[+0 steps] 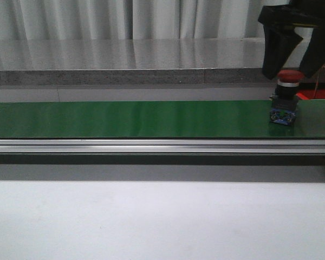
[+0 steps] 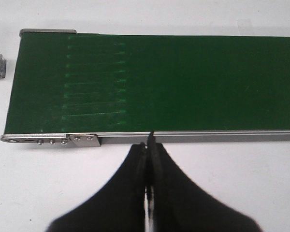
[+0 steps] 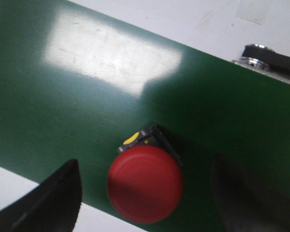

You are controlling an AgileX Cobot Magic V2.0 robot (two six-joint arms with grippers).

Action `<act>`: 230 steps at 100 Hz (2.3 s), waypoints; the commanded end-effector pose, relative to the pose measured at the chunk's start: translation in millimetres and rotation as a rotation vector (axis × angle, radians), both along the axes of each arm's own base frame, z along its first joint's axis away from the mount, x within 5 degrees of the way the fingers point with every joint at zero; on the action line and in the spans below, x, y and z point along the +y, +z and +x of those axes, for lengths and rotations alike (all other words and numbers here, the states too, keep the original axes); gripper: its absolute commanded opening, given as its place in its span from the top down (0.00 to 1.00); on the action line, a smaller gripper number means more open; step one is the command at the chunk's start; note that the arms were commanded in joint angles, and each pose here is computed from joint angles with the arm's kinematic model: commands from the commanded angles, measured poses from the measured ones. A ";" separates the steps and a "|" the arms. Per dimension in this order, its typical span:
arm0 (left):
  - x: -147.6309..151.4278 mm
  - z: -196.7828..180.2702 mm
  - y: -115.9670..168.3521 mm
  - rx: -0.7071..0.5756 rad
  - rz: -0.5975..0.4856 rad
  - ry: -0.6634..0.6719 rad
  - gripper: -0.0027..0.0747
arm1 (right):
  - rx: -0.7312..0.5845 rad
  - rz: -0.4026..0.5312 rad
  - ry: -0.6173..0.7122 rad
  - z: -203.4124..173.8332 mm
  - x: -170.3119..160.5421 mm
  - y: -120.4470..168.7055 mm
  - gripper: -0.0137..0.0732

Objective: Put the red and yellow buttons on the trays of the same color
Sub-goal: 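Move the right gripper onto the second red button on the belt, grasp, then carry the second red button into the red tray, release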

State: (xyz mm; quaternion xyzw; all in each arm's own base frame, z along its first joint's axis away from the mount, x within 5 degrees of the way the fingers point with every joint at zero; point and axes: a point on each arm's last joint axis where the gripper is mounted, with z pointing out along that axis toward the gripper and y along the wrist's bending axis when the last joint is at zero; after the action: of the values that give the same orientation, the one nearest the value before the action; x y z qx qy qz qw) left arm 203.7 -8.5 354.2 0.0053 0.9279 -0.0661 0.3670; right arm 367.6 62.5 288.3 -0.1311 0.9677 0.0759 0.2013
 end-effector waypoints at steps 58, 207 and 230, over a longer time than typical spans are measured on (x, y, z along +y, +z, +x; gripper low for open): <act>-2.3 0.9 13.5 -0.087 -0.021 0.002 0.99 | -0.166 -0.011 -0.107 3.5 -33.2 35.9 0.77; -2.3 0.9 13.5 -0.087 -0.021 0.002 0.99 | -0.198 0.006 -0.401 128.3 -174.4 -16.2 0.77; -2.3 0.9 13.5 -0.087 -0.021 0.002 0.99 | -0.185 0.006 -0.407 129.5 -178.0 -23.1 0.42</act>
State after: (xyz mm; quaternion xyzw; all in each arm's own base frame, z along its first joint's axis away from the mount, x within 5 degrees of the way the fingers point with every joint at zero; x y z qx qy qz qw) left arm 204.0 -8.5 353.8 0.0052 0.9282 -0.0662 0.3662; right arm 501.6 -112.4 217.7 0.0611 0.9689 0.0359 0.2369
